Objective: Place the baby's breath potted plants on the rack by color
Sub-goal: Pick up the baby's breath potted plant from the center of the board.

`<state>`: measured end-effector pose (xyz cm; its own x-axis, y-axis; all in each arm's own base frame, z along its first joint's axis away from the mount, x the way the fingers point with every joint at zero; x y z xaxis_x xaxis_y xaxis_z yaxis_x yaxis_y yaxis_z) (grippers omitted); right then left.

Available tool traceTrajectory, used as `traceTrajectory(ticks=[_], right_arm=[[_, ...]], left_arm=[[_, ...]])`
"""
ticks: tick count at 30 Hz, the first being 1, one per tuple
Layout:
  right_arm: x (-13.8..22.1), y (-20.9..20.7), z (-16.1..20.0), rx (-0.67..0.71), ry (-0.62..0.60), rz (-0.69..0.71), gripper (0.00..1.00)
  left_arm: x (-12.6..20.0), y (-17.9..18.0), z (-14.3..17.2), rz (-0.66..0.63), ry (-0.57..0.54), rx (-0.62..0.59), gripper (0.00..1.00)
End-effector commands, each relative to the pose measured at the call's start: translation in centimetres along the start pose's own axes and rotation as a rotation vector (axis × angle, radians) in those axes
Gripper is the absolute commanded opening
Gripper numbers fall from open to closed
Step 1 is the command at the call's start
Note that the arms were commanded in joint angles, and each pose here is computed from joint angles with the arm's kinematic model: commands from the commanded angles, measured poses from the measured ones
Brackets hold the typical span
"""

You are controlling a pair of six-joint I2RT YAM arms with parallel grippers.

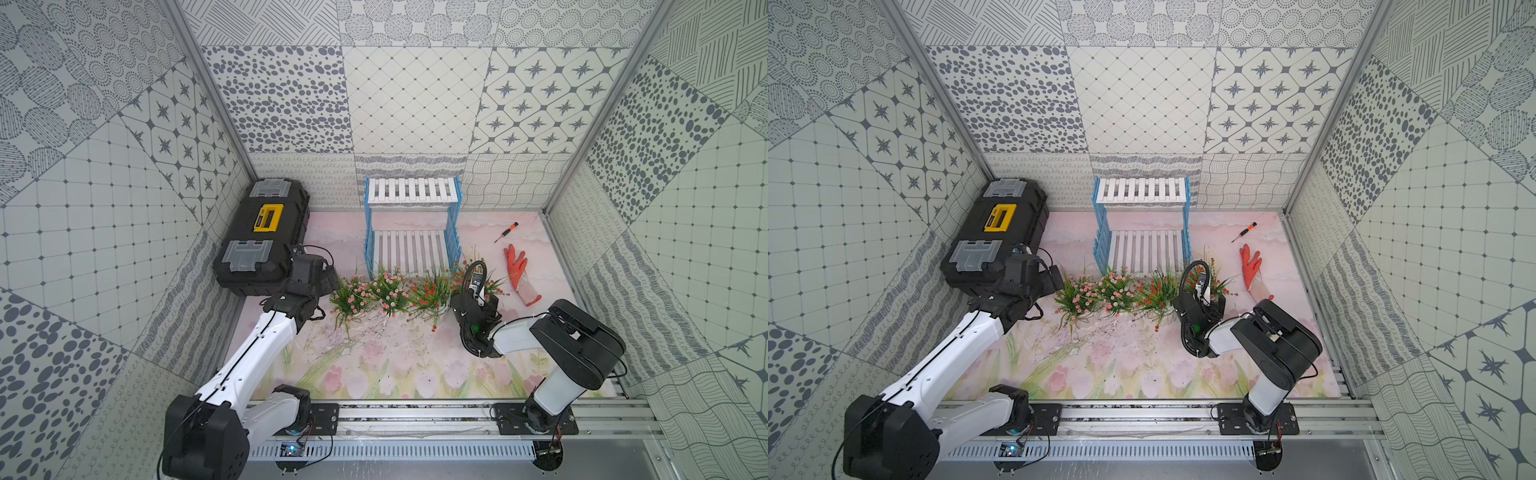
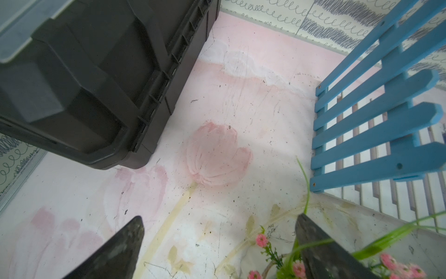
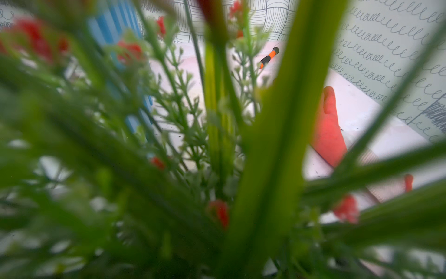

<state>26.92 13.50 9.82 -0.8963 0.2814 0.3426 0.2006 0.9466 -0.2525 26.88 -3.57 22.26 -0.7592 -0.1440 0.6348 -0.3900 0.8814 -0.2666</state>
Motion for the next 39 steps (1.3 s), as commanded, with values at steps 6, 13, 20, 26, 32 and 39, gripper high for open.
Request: traceTrajectory(ticks=[6, 13, 20, 26, 32, 39], right_arm=[[2.2, -1.3, -3.0, -0.076, -0.101, 0.021, 0.65], [3.7, -2.3, -4.7, -0.073, -0.125, -0.032, 0.66], [5.6, -3.4, -7.6, -0.052, -0.15, -0.133, 0.64], [7.3, -4.2, -10.5, -0.046, -0.173, -0.211, 0.64], [8.5, -4.0, -13.1, -0.023, -0.191, -0.3, 0.64], [8.9, -3.4, -16.6, -0.05, -0.213, -0.385, 0.64]], left_arm=[[0.0, 0.2, 0.1, -0.01, -0.002, 0.012, 0.98], [0.1, 0.1, 0.0, -0.01, -0.005, 0.013, 0.98], [0.3, 0.0, -0.2, -0.009, 0.002, 0.015, 0.98], [0.6, -0.1, -0.5, -0.005, 0.006, 0.018, 0.98], [0.7, -0.2, -0.6, 0.001, 0.014, 0.019, 0.98], [1.0, -0.3, -0.6, 0.007, 0.02, 0.018, 0.98]])
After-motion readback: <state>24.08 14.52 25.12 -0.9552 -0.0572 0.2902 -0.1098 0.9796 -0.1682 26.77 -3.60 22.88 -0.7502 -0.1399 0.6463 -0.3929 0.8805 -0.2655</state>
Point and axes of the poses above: each gripper's point midway between its finger pads, its own x axis back along the fingers, its own y axis along the line the jaws close on, z = x × y, the point moved 8 cm from there along x, back along the fingers, and after that the axes turned 11 degrees about x, right-handed, at the moved point
